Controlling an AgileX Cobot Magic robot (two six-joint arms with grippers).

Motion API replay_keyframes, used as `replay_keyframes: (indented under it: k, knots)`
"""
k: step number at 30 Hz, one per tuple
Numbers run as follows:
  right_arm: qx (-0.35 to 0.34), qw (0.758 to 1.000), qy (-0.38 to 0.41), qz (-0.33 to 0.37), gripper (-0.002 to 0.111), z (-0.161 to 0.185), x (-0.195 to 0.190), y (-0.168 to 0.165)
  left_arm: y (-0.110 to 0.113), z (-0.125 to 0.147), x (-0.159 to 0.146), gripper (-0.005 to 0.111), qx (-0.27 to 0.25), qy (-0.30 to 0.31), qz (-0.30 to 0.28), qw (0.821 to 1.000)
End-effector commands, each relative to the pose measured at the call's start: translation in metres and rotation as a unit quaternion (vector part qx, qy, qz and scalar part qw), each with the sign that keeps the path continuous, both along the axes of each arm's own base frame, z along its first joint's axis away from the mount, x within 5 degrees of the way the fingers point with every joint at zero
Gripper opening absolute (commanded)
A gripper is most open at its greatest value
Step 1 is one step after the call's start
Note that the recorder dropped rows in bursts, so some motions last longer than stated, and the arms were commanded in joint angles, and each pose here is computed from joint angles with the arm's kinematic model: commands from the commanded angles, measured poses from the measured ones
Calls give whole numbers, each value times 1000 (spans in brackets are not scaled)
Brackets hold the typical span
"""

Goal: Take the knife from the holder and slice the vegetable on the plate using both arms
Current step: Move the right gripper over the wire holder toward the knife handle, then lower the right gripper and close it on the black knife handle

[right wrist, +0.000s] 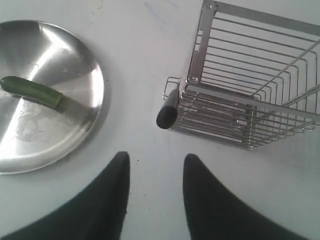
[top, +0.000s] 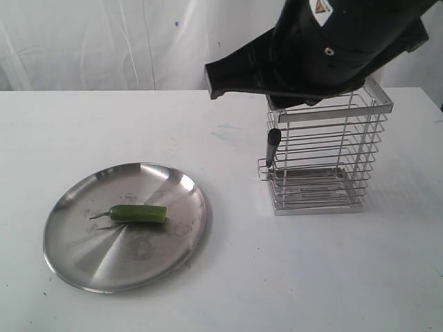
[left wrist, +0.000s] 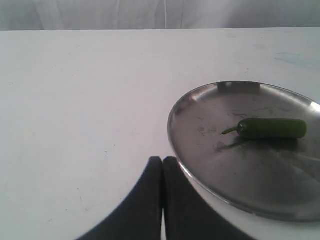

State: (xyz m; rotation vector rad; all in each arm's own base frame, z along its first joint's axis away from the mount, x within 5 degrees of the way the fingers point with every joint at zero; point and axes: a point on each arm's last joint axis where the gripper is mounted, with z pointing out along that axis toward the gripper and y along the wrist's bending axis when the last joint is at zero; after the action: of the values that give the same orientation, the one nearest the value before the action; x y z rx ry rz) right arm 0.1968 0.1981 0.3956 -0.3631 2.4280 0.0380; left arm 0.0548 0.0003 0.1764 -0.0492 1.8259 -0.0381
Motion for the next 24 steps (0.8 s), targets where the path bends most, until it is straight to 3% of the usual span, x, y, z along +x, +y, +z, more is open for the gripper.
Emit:
replay_keyframes:
  k: [1, 4, 14, 20, 24]
  knots:
    - [17, 999, 30, -22, 49, -9, 2, 7, 0, -1, 0, 0, -4, -1, -2, 1000]
    - [16, 998, 39, -41, 55, -17, 7, 13, 0, -1, 0, 0, -4, -1, -2, 1000]
    - [-39, 995, 39, -85, 55, -55, 33, 33, 0, -1, 0, 0, -4, -1, -2, 1000]
    - [-10, 985, 52, -164, 54, -59, 53, 16, 0, -1, 0, 0, -4, -1, -2, 1000]
    - [-18, 982, 63, -178, 54, -68, 62, 11, 0, -1, 0, 0, -4, -1, -2, 1000]
